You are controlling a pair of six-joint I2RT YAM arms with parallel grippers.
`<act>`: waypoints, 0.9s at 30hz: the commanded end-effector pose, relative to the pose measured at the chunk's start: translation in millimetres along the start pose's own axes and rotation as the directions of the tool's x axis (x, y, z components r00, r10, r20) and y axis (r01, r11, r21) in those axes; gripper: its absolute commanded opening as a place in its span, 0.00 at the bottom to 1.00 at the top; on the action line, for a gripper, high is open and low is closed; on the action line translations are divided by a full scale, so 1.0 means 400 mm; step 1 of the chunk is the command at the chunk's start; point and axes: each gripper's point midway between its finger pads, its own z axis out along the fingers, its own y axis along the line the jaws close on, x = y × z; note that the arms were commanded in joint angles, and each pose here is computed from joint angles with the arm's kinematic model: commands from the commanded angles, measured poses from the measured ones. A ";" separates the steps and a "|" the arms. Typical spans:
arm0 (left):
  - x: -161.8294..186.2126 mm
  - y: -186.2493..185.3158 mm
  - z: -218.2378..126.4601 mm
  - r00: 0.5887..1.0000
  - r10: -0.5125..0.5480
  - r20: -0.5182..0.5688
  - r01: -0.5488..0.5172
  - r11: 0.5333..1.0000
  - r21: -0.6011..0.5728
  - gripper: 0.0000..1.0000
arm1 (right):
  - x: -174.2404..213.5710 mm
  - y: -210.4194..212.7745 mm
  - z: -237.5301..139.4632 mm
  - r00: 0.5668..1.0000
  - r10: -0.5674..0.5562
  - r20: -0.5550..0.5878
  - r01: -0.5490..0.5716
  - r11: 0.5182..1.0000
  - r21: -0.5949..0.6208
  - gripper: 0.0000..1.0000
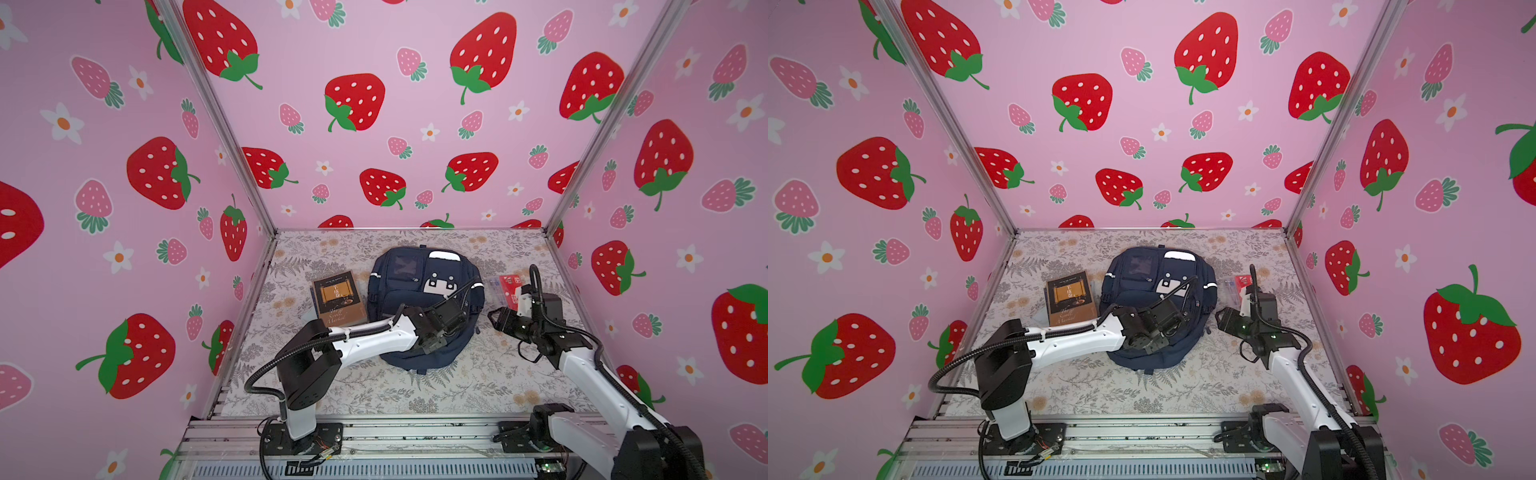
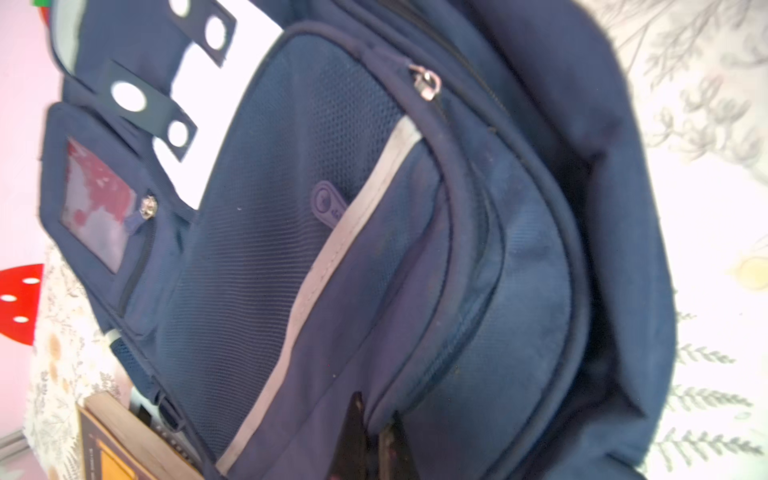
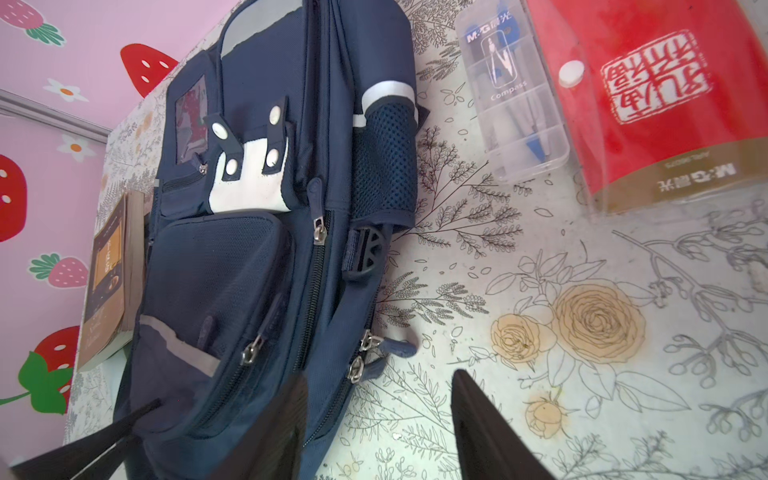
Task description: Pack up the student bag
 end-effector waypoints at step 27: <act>-0.069 0.248 -0.249 0.856 -0.376 0.354 0.282 0.914 0.291 0.00 | 0.030 0.217 -0.014 0.985 -0.141 0.102 0.174 0.793 -0.584 0.53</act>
